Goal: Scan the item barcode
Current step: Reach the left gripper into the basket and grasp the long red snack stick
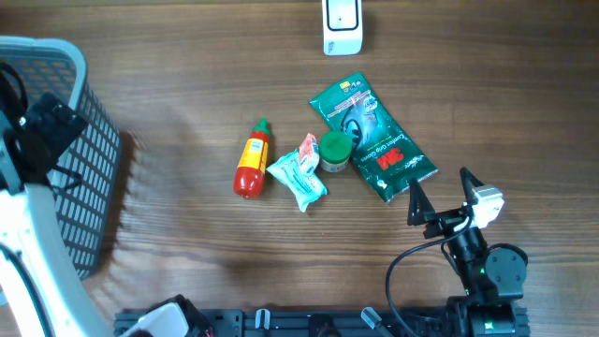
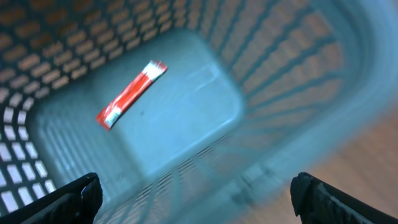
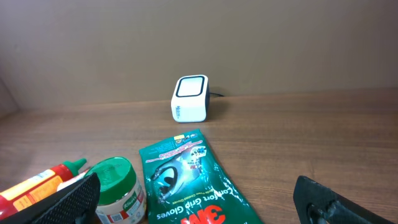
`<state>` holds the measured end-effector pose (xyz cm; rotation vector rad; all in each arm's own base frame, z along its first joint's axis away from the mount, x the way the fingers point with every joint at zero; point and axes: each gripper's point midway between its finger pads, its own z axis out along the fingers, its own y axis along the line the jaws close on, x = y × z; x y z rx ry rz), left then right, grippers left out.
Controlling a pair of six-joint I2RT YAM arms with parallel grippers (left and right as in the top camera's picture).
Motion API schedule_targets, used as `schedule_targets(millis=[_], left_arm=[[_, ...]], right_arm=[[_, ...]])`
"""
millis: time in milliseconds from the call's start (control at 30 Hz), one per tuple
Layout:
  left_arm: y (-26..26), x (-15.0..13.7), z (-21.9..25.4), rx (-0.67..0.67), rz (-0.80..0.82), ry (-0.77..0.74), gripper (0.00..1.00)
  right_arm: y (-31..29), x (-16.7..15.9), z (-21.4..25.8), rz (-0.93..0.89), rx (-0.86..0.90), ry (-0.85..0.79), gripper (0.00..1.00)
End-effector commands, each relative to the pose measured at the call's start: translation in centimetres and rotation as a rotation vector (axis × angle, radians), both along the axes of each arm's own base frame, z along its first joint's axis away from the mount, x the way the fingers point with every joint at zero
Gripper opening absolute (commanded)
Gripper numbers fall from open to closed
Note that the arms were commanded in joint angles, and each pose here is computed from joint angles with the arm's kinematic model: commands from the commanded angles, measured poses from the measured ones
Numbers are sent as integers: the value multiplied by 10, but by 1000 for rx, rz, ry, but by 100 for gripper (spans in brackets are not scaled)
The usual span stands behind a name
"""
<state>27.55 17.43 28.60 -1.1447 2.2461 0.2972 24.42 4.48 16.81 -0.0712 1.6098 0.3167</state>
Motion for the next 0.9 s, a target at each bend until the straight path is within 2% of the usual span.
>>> schedule_targets(millis=[0,100,200,433,700,867], left_arm=[[23,1,-34,-106,119,54,100],[49,-7,-54,-157,249,74,100],[73,-14,-68,-163,289,106,100],[107,-14,-105,-166,259,201,100],[127,-16,-201,-286,199,421,100],[136,-6,-232,-283,130,460,100]], right_arm=[[0,0,0,-2,5,0,100],[0,0,0,-2,5,0,100],[0,0,0,-2,5,0,100],[0,0,0,-2,5,0,100],[0,0,0,-2,5,0,100],[0,0,0,-2,5,0,100]])
